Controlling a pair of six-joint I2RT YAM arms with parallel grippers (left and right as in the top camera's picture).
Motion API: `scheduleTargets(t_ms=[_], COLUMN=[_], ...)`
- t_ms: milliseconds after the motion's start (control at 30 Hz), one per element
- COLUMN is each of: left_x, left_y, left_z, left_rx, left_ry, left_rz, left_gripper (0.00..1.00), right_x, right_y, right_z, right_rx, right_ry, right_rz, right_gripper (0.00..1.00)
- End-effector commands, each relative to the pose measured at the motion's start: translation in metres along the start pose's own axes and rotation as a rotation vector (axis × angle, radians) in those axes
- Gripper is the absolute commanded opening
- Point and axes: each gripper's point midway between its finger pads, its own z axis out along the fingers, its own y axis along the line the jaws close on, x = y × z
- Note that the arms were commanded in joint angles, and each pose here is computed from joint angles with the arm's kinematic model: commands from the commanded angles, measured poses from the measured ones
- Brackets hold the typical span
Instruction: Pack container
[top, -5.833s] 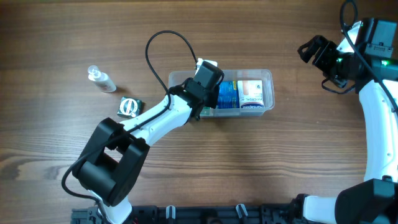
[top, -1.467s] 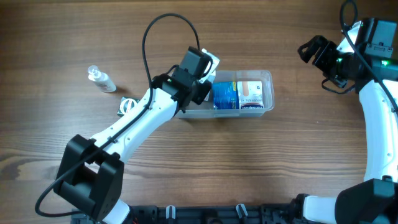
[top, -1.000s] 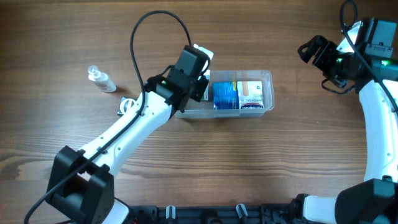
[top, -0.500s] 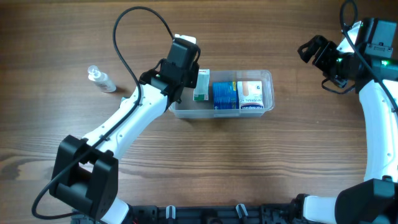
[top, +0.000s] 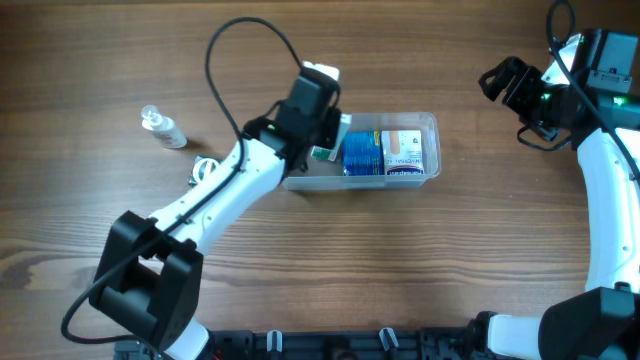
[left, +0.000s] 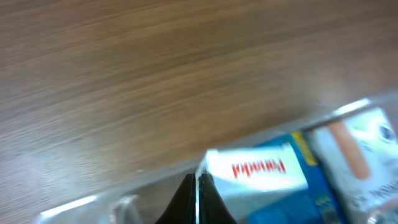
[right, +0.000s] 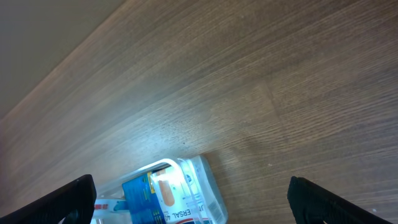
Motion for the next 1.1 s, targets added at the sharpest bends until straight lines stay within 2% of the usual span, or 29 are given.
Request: scheduleTargets(t_ms=[0, 433, 700, 800, 1067], left_x=[0.008, 0.038, 0.019, 0.029, 0.055], left_y=[-0.029, -0.065, -0.088, -0.1, -0.103], left_z=[0.001, -0.007, -0.008, -0.004, 0.02], left_rx=[0.054, 0.095, 0.15, 0.212, 0.215], left_ry=[0.012, 0.09, -0.009, 0.02, 0.098], left_rz=[0.057, 0.146, 0.193, 0.249, 0.277], left_gripper=[0.04, 0.04, 0.04, 0.04, 0.04], right_x=[-0.002, -0.002, -0.002, -0.002, -0.002], right_y=[0.007, 0.007, 0.007, 0.007, 0.007], right_z=[-0.009, -0.009, -0.009, -0.009, -0.009], right_rx=[-0.025, -0.025, -0.025, -0.025, -0.025], right_ry=[-0.02, -0.02, -0.02, -0.02, -0.02], right_rz=[-0.004, -0.003, -0.004, -0.003, -0.003], right_gripper=[1.0, 1.0, 1.0, 1.0, 1.0])
